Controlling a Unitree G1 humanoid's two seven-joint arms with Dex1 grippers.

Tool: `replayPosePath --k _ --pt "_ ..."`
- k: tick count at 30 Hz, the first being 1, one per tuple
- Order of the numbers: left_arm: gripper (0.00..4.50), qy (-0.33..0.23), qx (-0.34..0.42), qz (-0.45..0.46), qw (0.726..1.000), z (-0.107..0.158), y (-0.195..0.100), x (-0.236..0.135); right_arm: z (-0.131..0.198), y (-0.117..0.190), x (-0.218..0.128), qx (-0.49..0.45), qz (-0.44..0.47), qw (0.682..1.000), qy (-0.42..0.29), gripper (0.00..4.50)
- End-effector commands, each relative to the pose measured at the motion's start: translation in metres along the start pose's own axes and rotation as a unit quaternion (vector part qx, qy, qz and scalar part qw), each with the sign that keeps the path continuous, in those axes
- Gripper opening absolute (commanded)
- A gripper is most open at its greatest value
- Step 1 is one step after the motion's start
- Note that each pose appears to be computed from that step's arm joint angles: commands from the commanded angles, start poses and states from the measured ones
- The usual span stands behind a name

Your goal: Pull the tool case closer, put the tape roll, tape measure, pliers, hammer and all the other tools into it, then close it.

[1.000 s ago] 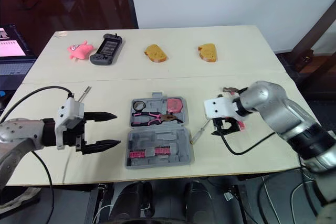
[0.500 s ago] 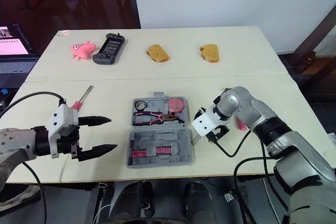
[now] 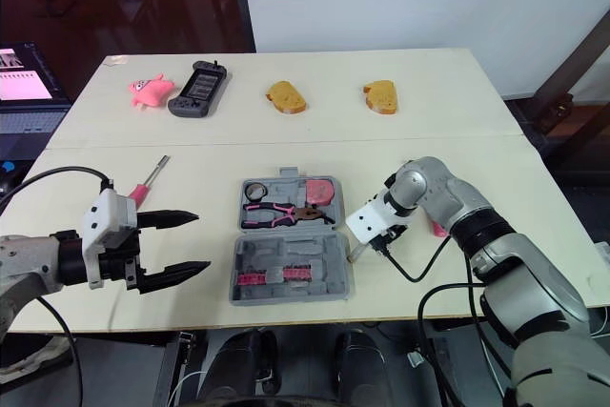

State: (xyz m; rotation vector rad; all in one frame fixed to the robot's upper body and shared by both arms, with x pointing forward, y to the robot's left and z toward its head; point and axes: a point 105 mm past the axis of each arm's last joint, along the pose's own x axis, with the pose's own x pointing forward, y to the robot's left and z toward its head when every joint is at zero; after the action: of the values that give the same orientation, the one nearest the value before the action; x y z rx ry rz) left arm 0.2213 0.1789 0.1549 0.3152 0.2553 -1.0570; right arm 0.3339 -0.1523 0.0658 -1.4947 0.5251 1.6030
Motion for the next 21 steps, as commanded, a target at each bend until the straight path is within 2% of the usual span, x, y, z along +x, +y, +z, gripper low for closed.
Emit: replayPosePath --k 1,2,3,4,5,6,18,21 --pt "4.5 -0.004 0.021 0.006 1.0 0.008 0.003 -0.002 0.0 -0.003 0.0 0.0 0.001 1.0 0.003 2.15" --pt "4.5 -0.004 0.021 0.006 1.0 0.008 0.003 -0.002 0.0 -0.001 0.001 0.0 0.007 1.0 0.005 1.78" --pt "4.5 -0.003 0.021 0.006 1.0 0.008 0.003 -0.002 0.0 -0.001 0.002 0.0 0.009 1.0 0.005 1.19" --pt "4.5 -0.004 0.021 0.007 1.0 0.008 0.003 -0.002 0.0 -0.001 0.002 0.0 0.009 1.0 0.005 0.91" --pt "4.5 -0.004 0.02 0.007 1.0 0.008 0.003 -0.002 0.0 -0.001 0.003 0.0 0.009 1.0 0.005 0.33" --pt "4.5 -0.004 0.02 0.007 1.0 0.008 0.004 -0.002 0.0 -0.002 0.003 -0.001 0.009 1.0 0.006 0.08" --pt "4.5 -0.006 0.023 0.002 1.0 0.008 0.006 0.002 -0.005 0.008 -0.017 -0.008 0.022 0.999 0.024 0.08" --pt "4.5 -0.006 0.024 -0.001 1.0 0.007 0.007 0.003 -0.004 0.013 -0.032 -0.032 0.014 0.999 0.028 0.08"
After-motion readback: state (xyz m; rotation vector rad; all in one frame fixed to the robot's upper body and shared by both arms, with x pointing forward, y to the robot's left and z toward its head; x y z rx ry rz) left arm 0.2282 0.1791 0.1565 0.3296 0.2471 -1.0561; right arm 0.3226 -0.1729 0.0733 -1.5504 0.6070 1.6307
